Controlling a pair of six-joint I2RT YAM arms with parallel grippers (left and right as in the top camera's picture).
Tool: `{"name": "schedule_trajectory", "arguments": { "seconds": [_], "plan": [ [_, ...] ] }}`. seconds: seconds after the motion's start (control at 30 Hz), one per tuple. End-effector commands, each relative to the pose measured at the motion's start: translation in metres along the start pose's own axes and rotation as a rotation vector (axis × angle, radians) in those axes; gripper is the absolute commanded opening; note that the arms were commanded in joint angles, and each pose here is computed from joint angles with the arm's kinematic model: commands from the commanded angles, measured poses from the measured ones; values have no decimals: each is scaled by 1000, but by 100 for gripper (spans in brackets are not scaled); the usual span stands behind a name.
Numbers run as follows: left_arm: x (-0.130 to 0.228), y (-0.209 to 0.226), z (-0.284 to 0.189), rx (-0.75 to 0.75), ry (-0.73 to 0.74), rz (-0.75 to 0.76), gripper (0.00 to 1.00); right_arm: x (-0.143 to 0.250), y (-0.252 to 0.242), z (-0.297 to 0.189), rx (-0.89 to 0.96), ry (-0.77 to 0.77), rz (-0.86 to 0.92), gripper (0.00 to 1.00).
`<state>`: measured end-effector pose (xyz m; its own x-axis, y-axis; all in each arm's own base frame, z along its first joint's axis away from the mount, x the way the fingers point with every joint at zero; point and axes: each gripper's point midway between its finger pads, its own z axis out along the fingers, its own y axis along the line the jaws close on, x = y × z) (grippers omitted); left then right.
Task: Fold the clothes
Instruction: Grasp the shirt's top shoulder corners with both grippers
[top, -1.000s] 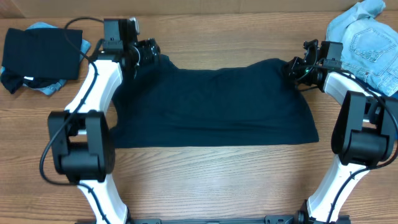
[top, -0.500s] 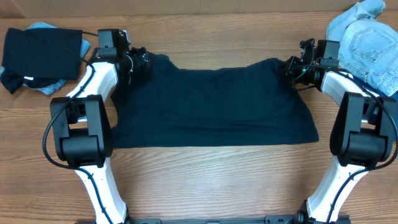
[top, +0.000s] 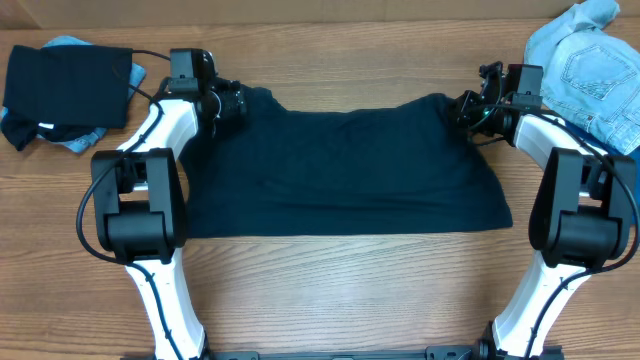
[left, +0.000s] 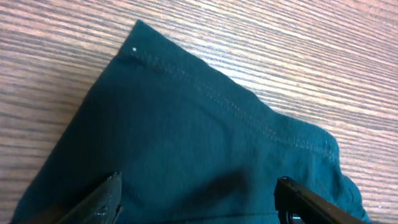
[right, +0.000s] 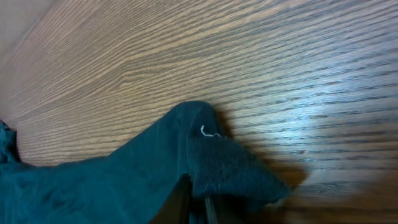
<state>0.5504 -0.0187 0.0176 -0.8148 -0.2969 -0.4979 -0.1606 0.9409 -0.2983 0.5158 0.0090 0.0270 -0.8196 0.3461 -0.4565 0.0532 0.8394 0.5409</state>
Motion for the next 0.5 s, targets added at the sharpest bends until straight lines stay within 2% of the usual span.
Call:
{"name": "schedule_trajectory", "arguments": {
  "seconds": [0.0,0.17,0.33,0.47],
  "plan": [
    [-13,11,4,62,-4,-47,84,-19,19,-14,-31,-46,-38,8],
    [-31,5,-8,219,-26,-68,81,-19,24,-12,-37,-46,-47,8],
    [-39,8,-13,240,-39,-72,81,-19,24,-12,-37,-48,-48,8],
    [-37,21,-10,171,-36,-83,87,-19,24,-12,-38,-48,-49,8]
  ]
}}
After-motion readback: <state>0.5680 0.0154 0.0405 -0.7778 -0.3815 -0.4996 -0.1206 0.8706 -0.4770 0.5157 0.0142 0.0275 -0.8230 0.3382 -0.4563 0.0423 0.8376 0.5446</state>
